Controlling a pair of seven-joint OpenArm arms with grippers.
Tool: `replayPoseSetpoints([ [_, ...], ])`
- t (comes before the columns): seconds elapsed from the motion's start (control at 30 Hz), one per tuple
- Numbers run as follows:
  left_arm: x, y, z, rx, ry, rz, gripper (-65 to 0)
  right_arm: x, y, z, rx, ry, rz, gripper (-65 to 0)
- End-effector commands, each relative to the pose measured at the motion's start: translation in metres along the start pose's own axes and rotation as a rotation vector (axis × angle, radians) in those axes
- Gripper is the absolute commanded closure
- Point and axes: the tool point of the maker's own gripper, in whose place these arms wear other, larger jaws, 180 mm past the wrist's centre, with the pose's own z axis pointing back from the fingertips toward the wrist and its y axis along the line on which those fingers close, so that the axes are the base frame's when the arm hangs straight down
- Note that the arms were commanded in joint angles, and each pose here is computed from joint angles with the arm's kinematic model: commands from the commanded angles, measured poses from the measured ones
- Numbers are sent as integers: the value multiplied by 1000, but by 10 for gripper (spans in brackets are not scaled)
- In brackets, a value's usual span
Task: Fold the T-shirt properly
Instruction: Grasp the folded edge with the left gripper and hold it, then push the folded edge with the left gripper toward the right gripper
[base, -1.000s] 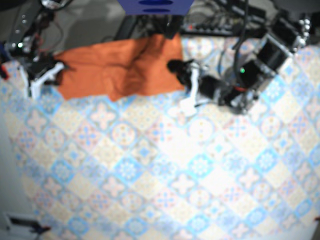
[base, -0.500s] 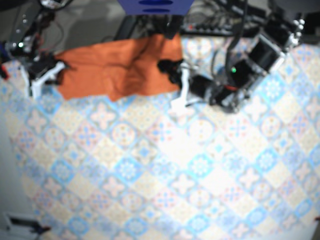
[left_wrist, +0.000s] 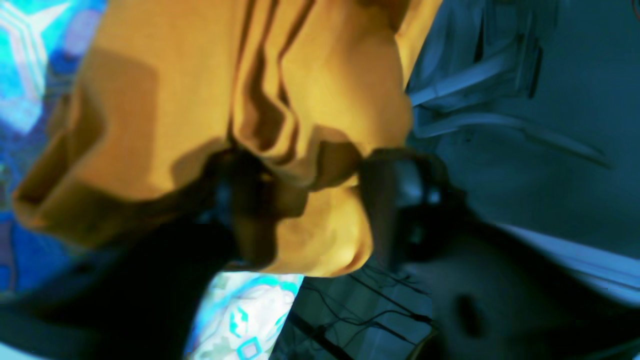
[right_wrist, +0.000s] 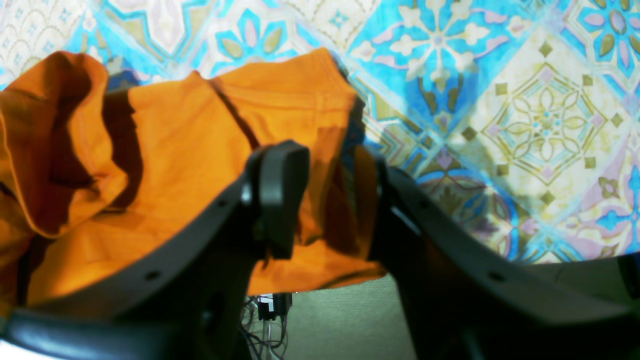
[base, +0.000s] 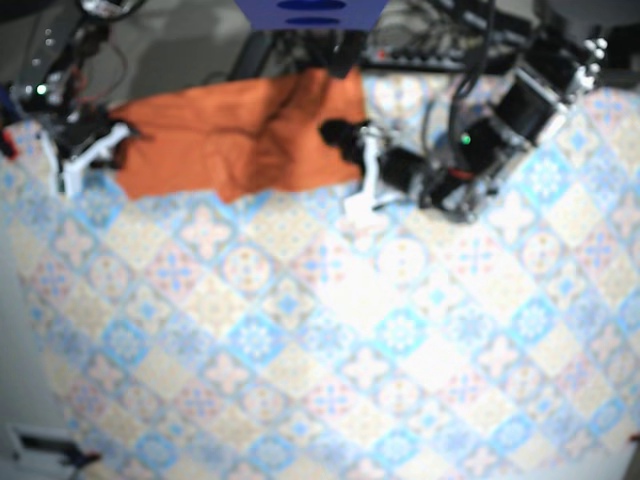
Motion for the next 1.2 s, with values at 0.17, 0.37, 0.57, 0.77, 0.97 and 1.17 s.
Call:
replayPoseSetpoints([
  [0.17, 19, -11, -2, -32, -36, -31, -50, 12, -2, 4, -2, -39, 16, -197],
  [0.37, 26, -30, -19, -75, -9, -76, 0, 12, -2, 4, -2, -39, 16, -197],
  [0.57, 34, -47, -34, -107, 26, -132, 0, 12, -2, 4, -2, -40, 17, -197],
  [0.77, 50, -61, -42, -129, 30, -184, 0, 12, -2, 4, -2, -40, 17, -197],
  [0.97, 58, -82, -56, -171, 43, -227, 0, 12, 2, 3, 5, -44, 6, -197],
  [1.17, 63, -91, -71, -149, 74, -297, 0, 11, 6, 1, 14, -46, -6, -197],
])
